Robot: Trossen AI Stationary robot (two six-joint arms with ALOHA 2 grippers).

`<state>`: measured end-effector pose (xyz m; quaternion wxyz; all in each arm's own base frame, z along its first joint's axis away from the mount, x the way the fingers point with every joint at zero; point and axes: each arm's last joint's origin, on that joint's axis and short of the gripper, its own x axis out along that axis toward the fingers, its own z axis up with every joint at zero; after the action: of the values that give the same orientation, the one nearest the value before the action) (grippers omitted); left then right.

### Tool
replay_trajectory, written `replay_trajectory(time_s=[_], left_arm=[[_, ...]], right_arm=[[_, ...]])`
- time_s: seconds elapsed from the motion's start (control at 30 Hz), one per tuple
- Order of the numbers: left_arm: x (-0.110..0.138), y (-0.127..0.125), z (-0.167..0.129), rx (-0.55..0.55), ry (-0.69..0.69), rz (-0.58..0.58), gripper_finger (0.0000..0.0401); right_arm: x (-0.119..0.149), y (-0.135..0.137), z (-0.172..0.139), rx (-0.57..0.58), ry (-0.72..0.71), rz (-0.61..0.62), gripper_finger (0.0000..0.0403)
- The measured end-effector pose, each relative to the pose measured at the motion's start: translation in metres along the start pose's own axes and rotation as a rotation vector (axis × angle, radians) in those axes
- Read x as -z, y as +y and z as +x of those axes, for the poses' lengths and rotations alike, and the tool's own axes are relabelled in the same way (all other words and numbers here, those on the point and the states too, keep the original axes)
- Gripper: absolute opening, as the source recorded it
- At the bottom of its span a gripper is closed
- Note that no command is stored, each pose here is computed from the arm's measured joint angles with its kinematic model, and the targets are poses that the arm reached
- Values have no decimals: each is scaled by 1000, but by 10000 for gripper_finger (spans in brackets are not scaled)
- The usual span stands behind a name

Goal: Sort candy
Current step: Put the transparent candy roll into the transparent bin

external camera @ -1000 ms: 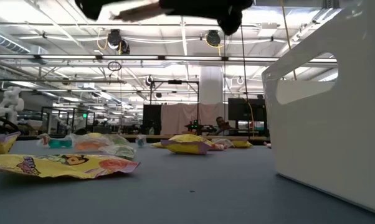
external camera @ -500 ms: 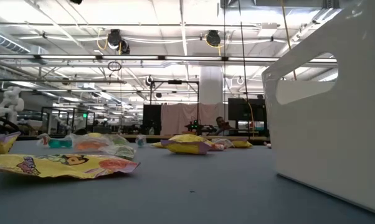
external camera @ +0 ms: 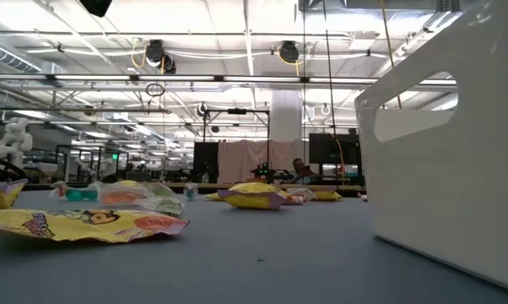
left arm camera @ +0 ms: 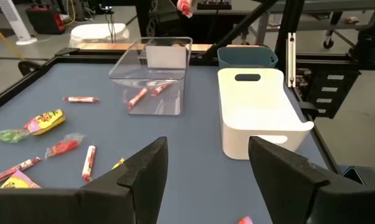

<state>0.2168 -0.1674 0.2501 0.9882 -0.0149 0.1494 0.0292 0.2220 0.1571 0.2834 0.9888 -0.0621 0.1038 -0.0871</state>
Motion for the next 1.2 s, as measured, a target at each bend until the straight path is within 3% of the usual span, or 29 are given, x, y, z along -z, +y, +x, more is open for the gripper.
replay_trajectory(time_s=[0.33,0.7,1.2], left_arm=[[0,1,0,-26,-8,1,228],[1,1,0,-28,-2,7,228],[1,1,0,-28,-2,7,228]], right_arm=[[-1,-9,6,-29,-262,72,38],[-6,-11,5,-19,-309,71,38],[-6,-3,4,-275,-387,-174,39]])
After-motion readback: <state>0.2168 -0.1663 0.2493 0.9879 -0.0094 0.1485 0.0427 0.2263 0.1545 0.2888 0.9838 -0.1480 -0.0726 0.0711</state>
